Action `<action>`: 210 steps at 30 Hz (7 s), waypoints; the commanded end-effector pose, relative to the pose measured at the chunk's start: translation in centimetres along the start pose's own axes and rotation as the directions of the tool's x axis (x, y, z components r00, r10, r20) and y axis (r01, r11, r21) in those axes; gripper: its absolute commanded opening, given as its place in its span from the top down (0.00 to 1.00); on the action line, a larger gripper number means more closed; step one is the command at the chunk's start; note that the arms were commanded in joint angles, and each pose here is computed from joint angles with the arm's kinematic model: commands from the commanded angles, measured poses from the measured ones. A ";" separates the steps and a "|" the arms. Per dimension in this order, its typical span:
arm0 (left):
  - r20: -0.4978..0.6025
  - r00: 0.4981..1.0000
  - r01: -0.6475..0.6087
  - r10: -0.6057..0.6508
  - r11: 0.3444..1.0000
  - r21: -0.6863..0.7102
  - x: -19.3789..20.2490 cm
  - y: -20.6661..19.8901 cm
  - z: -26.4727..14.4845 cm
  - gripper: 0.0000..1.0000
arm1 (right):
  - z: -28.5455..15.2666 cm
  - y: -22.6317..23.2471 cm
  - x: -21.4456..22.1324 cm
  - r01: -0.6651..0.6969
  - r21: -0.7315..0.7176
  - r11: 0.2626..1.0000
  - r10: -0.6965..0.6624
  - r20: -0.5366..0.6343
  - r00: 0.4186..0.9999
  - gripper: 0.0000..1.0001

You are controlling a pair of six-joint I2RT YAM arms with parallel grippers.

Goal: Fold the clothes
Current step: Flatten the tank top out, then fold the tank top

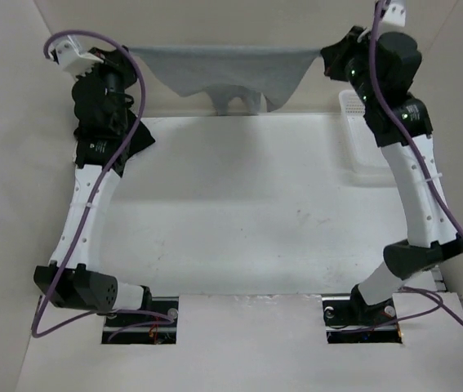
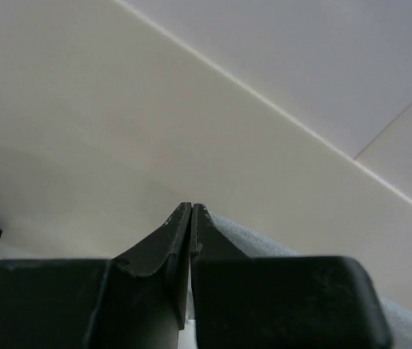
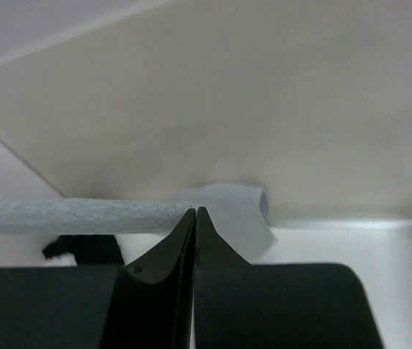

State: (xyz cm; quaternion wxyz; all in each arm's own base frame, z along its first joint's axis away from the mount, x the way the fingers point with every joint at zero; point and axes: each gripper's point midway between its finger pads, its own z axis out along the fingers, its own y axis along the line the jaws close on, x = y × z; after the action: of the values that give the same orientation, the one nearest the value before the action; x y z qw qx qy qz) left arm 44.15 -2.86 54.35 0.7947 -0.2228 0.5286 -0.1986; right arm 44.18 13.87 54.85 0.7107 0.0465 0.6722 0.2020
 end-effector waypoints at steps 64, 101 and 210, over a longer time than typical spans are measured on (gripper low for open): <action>-0.397 0.918 -0.177 0.013 0.908 -0.380 30.0 19.1 -5.6 0.71 | 9.5 -9.9 36.7 -0.258 0.176 0.950 0.310 -0.441 0.842 0.53; -0.470 0.778 0.077 -0.417 0.805 -0.589 34.4 27.9 -26.0 0.78 | -12.9 -9.2 48.8 -0.316 0.295 0.902 0.431 -0.548 0.717 0.47; -0.555 0.773 -0.027 -0.307 0.858 -0.513 28.4 25.8 -33.2 0.94 | -24.5 -8.8 48.5 -0.267 0.337 0.903 0.429 -0.674 0.601 0.92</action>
State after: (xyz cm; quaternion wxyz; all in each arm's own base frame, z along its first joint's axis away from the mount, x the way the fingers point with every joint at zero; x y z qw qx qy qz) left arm 25.28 -3.00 6.29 0.4641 -0.3691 0.7839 -0.1840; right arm 23.49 17.30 3.64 0.3152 0.1602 0.8964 0.2672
